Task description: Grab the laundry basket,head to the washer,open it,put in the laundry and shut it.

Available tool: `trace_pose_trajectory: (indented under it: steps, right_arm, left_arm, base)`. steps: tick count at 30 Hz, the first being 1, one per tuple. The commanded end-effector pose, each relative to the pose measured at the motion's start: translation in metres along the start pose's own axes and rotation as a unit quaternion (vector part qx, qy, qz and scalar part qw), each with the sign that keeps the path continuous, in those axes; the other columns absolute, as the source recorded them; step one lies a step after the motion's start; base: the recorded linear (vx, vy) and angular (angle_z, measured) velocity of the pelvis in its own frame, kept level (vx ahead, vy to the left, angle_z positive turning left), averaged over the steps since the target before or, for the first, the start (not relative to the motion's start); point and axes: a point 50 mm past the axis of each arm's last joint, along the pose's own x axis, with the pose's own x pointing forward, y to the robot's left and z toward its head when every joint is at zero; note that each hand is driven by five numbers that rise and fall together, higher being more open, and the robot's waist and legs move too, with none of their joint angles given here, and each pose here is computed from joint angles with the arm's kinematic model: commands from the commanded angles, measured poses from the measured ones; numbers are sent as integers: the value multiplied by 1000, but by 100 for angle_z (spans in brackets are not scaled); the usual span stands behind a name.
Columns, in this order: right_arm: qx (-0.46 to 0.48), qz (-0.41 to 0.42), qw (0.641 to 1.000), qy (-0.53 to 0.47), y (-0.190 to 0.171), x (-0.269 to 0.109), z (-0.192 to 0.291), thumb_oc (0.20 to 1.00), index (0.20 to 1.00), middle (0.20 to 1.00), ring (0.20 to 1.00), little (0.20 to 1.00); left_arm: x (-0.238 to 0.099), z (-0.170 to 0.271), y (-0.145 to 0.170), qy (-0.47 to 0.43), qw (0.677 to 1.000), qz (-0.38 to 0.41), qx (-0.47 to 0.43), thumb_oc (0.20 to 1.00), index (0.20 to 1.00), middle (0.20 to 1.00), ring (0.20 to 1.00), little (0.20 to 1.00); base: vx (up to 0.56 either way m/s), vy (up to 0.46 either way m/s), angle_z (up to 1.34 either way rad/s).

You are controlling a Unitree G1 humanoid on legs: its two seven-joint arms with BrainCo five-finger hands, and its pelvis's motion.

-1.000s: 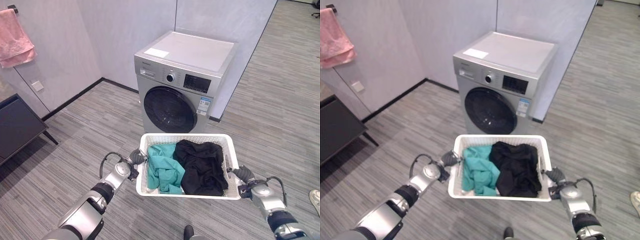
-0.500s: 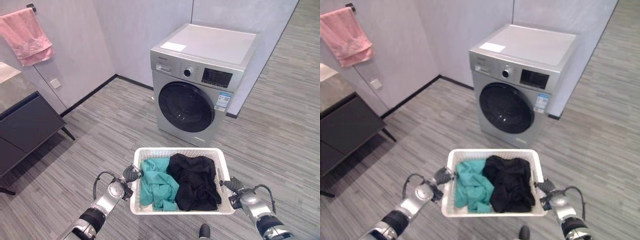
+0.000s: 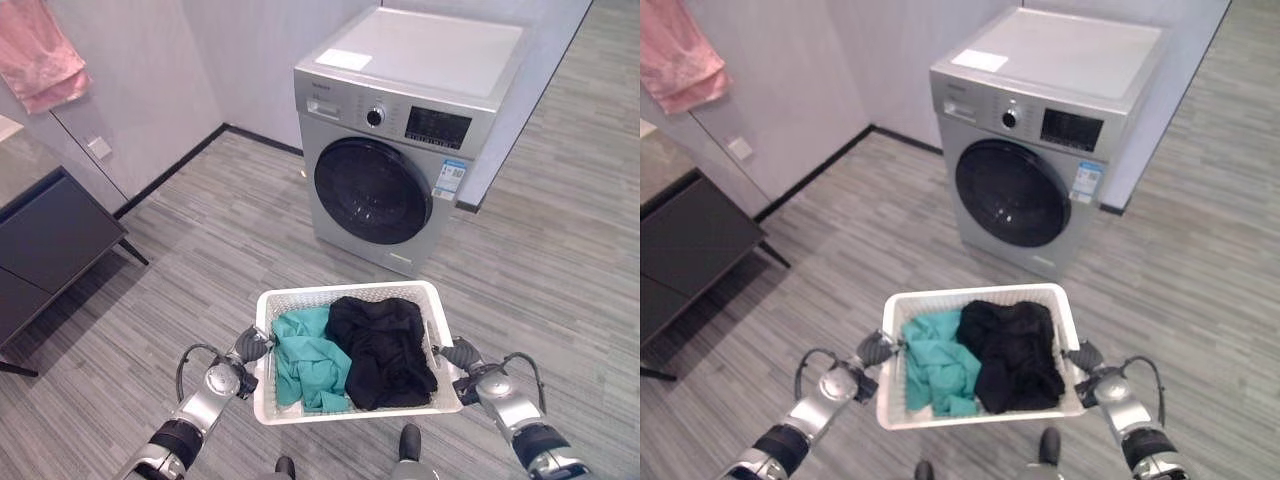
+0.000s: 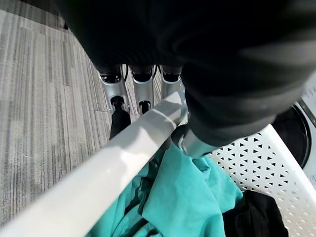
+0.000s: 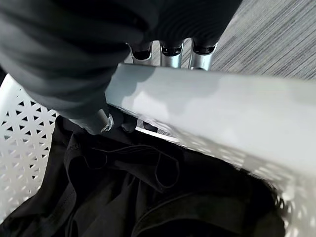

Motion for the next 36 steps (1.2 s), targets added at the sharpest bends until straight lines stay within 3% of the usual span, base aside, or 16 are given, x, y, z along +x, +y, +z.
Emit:
trace_pose_trajectory:
  steps: [1,13,21,29,36]
  right_arm:
    - [24,-42,996,-71,-26,2,32,200,200,200,200,200]
    - [42,-26,996,-76,-17,1,28,200,200,200,200,200]
    - [81,-88,979,-165,-43,-10,64,200,200,200,200,200]
    - [65,-102,966,-229,-49,-18,93,200,200,200,200,200]
    - [51,-117,968,-217,-53,-31,75,200,200,200,200,200]
  left_arm:
    - [6,40,22,-96,995,26,-4,200,200,200,200,200]
    - [3,44,34,-108,993,43,-34,200,200,200,200,200]
    - [3,60,40,-138,987,61,-62,200,200,200,200,200]
    - [-2,58,47,-147,982,71,-96,200,200,200,200,200]
    - [-9,60,72,-159,981,103,-33,200,200,200,200,200]
  base:
    - [-13,140,-9]
    - [106,-24,-26]
    - [175,-129,-17]
    - [276,263,-66]
    - [190,486,-54]
